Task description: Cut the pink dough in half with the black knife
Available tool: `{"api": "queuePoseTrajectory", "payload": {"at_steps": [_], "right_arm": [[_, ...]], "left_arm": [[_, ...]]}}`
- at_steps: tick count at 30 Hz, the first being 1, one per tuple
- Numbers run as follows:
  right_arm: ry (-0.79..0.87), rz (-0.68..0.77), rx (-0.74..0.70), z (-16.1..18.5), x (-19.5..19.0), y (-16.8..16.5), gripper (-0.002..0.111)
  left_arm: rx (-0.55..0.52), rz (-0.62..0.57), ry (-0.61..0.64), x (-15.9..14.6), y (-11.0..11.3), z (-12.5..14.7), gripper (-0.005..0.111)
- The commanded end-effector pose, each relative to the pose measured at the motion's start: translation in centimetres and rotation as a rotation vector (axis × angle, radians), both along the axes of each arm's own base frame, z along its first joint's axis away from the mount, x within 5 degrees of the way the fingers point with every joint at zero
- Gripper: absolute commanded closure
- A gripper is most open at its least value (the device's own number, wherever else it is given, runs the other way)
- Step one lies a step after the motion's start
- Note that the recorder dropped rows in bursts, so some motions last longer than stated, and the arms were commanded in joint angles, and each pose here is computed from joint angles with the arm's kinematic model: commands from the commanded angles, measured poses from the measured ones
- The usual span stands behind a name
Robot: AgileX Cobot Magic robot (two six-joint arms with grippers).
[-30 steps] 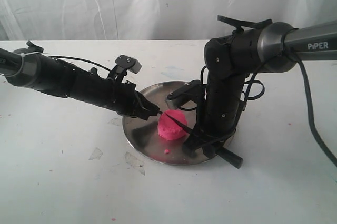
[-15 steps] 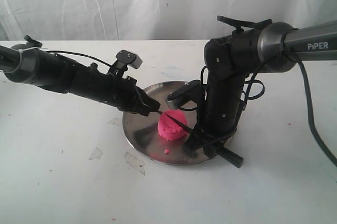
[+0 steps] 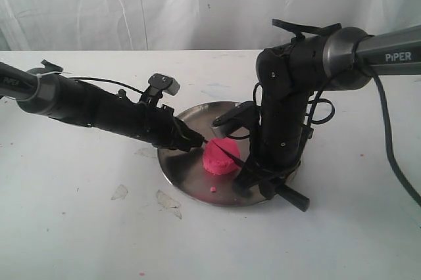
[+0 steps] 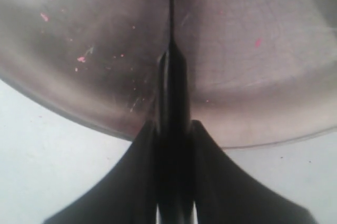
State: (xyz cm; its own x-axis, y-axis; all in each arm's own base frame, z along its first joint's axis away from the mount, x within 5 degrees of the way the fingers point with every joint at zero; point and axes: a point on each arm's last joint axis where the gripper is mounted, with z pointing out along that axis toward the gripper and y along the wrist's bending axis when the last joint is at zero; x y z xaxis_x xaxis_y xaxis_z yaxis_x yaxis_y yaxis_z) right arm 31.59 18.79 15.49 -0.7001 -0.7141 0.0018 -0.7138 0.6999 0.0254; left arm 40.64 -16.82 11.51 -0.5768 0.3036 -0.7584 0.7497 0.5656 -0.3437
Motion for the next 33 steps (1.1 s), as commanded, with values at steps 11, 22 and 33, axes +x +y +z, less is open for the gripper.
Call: {"api": "queuePoseTrajectory", "payload": {"at_steps": [11, 22, 33], "right_arm": [[0.034, 0.014, -0.047, 0.4, -0.2, -0.4, 0.108], [0.098, 0.013, -0.092, 1.5, -0.3, -0.6, 0.108], [0.093, 0.017, -0.093, 0.4, 0.1, -0.4, 0.108]], "left_arm": [[-0.006, 0.017, -0.075, 0.4, 1.0, 3.0, 0.107], [-0.015, 0.019, -0.074, 0.4, 1.0, 3.1, 0.107], [-0.037, 0.024, -0.068, 0.4, 0.9, 3.2, 0.107]]}}
